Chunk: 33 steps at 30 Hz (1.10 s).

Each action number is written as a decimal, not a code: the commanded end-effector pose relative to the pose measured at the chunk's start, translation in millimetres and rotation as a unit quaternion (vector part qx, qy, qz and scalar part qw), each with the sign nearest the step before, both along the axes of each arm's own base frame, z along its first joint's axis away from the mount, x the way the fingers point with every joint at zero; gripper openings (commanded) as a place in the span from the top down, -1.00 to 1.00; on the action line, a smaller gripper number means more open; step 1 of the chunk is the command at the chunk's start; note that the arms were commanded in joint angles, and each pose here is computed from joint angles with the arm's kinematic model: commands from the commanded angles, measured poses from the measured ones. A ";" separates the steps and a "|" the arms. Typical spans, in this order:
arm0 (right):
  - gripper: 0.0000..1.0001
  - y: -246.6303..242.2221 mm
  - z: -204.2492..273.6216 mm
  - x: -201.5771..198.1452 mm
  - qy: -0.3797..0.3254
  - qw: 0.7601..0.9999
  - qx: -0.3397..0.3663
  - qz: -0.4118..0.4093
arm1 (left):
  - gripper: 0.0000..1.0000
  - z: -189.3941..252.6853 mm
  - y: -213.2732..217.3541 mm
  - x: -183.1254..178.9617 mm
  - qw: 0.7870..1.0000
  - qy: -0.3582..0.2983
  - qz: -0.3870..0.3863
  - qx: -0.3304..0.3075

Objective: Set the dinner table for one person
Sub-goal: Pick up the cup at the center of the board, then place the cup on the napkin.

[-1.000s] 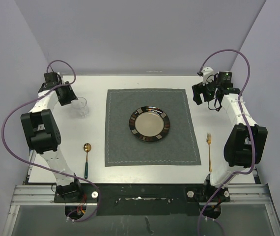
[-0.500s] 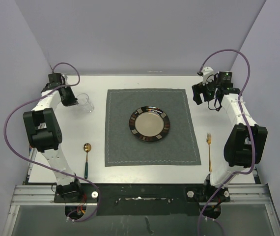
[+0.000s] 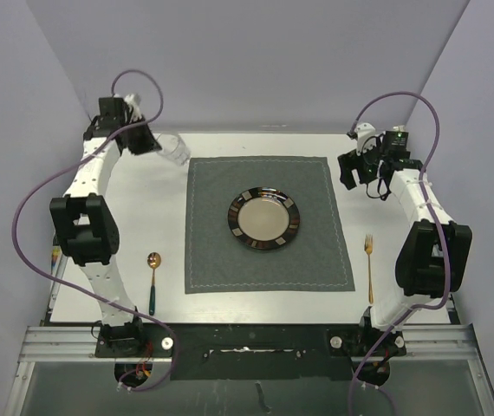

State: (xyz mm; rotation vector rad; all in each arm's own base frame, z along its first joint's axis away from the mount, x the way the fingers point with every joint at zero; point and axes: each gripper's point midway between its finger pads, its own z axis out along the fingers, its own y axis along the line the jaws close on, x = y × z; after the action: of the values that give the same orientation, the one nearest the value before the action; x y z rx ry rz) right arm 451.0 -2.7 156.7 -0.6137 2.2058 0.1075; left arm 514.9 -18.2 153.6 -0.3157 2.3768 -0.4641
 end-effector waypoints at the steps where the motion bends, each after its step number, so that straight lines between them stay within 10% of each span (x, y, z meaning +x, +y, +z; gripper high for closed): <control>1: -0.64 -10.3 26.7 -1.6 -0.046 0.999 -0.026 -0.008 | 1.00 149.2 -116.6 4.3 0.977 -0.157 -0.138 -0.051; 14: -0.56 -56.6 35.9 -14.4 -0.064 0.987 -0.123 -0.086 | 1.00 88.5 -328.9 -22.3 0.943 -0.114 -0.308 -0.054; 33: -0.58 -53.6 34.3 -28.2 -0.035 0.994 -0.023 -0.098 | 1.00 50.5 -388.9 1.8 0.929 -0.147 -0.335 -0.057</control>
State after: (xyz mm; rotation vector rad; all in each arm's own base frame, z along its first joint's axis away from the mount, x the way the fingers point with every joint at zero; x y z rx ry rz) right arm 415.2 -84.9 156.7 -0.3998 2.2903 -0.1680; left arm 505.3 -402.1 166.3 0.4987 2.2509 -0.8805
